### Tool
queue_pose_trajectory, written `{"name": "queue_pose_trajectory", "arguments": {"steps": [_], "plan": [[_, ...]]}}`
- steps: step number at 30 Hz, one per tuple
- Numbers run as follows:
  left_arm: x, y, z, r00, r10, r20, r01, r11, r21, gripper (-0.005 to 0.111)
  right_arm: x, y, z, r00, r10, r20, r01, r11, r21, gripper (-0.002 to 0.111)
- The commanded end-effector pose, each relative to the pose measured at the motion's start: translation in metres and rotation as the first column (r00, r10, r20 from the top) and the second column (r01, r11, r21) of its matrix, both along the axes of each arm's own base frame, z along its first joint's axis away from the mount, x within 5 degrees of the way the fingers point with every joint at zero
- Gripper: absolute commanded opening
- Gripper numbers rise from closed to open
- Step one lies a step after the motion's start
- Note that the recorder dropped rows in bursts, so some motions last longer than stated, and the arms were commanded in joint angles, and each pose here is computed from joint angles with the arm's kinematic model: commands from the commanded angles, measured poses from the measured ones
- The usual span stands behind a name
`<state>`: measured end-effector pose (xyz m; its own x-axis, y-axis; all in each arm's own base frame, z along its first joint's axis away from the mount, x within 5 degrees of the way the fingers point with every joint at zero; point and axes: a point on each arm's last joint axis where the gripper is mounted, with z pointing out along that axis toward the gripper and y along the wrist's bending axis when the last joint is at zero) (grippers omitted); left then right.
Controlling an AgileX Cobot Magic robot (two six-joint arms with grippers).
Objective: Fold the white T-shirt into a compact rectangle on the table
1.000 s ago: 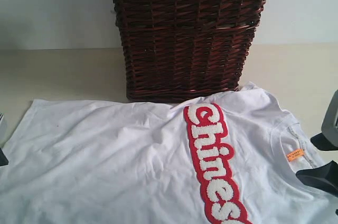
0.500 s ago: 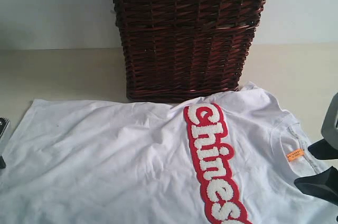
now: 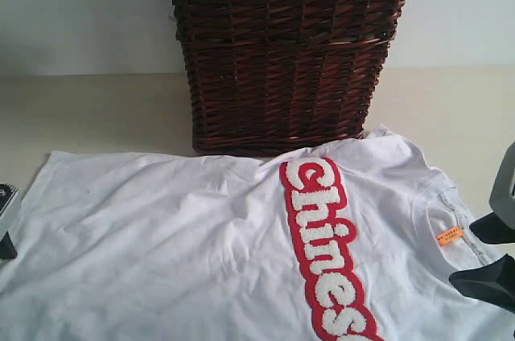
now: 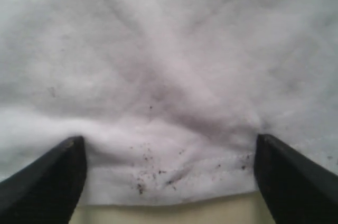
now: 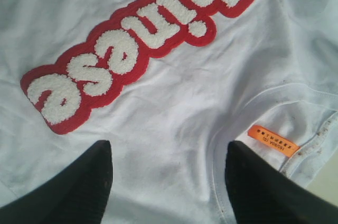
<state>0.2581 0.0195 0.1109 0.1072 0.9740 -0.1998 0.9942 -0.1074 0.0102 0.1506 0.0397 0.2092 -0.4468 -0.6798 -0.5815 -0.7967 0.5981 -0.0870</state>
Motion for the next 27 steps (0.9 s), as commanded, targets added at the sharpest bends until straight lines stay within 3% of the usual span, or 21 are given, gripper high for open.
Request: {"name": "queue_pose_trajectory", "arguments": {"steps": [1,16,22,27], "plan": [[-0.001,0.000,-0.012,0.999,-0.036,-0.007,0.036,0.999,0.017,0.083,0.000,0.000,-0.001,1.000,-0.002,-0.006,0.002,1.000,0.000,0.059],[-0.002,0.000,-0.012,0.999,-0.035,-0.013,0.035,0.999,0.014,0.083,0.000,-0.001,-0.001,1.000,0.004,-0.005,-0.004,1.000,-0.014,0.059],[-0.002,0.000,-0.012,0.999,-0.035,-0.013,0.035,0.999,0.014,0.083,0.000,-0.007,-0.004,0.999,0.042,0.015,-0.040,0.993,-0.111,0.059],[-0.002,0.000,-0.012,0.999,-0.035,-0.013,0.035,0.999,0.014,0.083,-0.001,-0.016,-0.007,0.983,0.179,0.036,-0.161,0.943,-0.291,0.059]]}}
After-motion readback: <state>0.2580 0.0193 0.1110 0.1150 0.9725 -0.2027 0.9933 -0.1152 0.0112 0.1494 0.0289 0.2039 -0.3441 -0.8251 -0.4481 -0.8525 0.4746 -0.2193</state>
